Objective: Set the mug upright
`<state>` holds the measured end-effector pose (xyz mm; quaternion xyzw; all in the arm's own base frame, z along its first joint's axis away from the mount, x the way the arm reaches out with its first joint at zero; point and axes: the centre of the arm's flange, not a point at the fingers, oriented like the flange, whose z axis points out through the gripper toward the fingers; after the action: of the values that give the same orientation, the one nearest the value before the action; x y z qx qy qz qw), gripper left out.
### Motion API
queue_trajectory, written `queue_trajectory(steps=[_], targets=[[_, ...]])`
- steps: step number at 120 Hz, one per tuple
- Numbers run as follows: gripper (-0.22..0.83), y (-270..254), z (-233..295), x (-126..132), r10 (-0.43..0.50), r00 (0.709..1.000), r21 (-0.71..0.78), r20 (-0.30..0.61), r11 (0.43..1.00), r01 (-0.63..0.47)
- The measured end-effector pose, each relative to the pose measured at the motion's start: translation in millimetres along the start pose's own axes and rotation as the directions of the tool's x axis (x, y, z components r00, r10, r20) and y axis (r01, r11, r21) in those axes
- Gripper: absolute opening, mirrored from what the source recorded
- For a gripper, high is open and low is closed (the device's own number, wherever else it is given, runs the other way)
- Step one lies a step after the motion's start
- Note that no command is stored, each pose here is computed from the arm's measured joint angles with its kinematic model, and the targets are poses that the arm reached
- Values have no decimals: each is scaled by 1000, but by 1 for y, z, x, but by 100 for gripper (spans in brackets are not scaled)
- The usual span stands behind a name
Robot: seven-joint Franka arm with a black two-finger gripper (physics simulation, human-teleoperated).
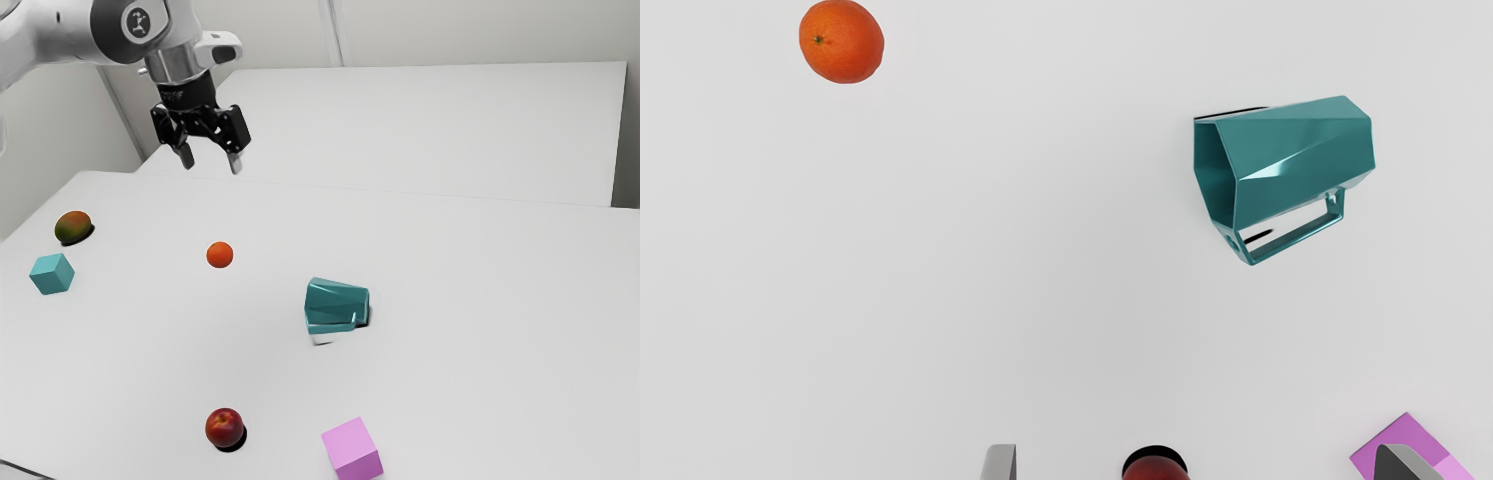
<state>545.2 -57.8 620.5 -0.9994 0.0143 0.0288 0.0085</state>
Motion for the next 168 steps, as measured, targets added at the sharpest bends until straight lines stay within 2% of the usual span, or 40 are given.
queue_trajectory(steps=[23,45,86,107,132,168], targets=[[60,2,6,2,1,1000,0,-3,1000,-1],[60,3,33,2,3,1000,-4,4,1000,-3],[59,2,119,4,-45,999,-152,12,987,46],[59,-3,151,7,-94,995,-244,-24,966,85],[59,2,200,3,-165,985,-399,-43,907,135],[59,13,256,-1,-256,966,-588,-33,787,189]])
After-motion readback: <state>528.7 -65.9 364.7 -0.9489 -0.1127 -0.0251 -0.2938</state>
